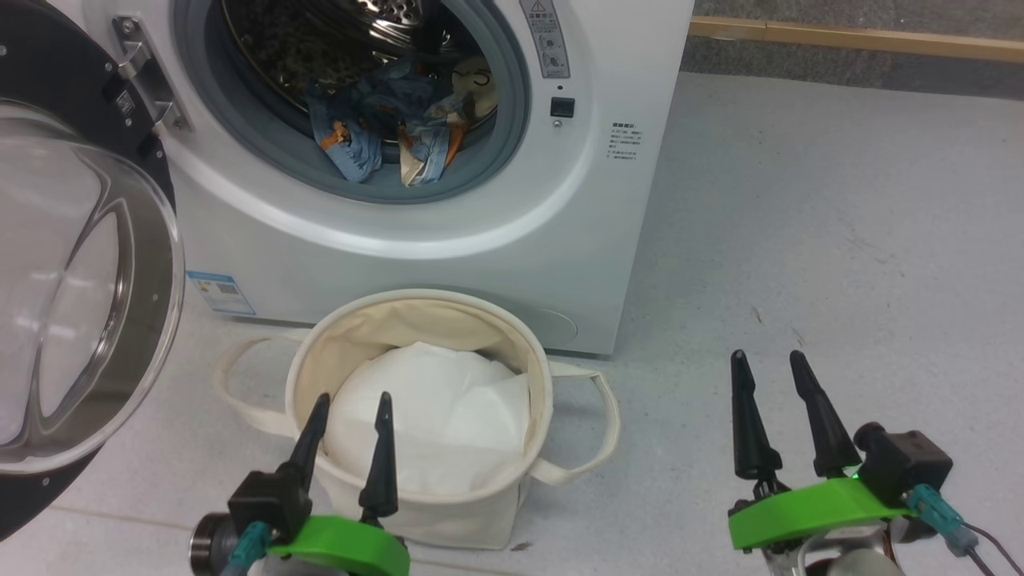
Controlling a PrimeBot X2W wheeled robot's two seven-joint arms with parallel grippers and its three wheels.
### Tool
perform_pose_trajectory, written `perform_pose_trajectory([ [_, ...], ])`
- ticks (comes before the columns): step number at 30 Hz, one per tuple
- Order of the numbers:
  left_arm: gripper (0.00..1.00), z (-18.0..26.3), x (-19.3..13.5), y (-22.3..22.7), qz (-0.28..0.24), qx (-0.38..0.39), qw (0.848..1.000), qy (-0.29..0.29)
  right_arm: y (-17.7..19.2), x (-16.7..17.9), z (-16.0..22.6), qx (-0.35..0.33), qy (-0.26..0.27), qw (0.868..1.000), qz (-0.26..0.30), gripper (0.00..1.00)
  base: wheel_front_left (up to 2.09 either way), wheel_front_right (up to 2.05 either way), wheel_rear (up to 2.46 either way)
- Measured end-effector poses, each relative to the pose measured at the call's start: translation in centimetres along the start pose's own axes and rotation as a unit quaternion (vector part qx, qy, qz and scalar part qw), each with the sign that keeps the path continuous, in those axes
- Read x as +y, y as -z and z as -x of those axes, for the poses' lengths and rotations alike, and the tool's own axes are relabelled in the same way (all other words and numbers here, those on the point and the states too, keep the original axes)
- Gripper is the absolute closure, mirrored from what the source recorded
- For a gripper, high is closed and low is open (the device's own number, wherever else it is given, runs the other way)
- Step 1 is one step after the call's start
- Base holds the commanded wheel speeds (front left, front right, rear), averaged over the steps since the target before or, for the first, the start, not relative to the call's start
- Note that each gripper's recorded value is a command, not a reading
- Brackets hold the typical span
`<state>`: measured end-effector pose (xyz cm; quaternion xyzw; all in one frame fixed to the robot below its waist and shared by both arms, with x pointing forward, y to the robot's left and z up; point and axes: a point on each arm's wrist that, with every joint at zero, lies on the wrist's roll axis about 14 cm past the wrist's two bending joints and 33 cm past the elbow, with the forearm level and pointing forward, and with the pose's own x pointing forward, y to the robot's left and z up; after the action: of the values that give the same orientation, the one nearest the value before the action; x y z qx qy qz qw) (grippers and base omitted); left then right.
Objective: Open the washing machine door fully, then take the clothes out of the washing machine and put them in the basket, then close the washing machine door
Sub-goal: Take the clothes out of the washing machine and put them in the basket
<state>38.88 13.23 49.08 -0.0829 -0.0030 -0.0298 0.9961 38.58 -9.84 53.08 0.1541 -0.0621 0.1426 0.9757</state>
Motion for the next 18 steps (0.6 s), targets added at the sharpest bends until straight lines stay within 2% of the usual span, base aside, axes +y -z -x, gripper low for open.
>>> perform_pose_trajectory([
  [8, 0.0, 0.6, 0.2, 0.2, 0.002, 0.005, 1.0, -0.004, 0.2, 1.0, 0.3, 0.005, -0.012, 1.0, -0.002, 0.0, 1.06, -1.07, 0.01],
  [14, 0.0, 0.9, 0.6, 0.2, 0.0, 0.004, 1.0, -0.016, 0.1, 1.3, 0.4, 0.003, -0.016, 1.0, -0.002, 0.0, 1.94, -1.98, 0.04],
  [18, 0.0, 0.8, 1.9, -0.2, -0.018, -0.002, 0.999, -0.046, 0.4, 1.4, 0.3, 0.007, -0.018, 1.0, -0.003, 0.0, 1.97, -2.02, 0.05],
])
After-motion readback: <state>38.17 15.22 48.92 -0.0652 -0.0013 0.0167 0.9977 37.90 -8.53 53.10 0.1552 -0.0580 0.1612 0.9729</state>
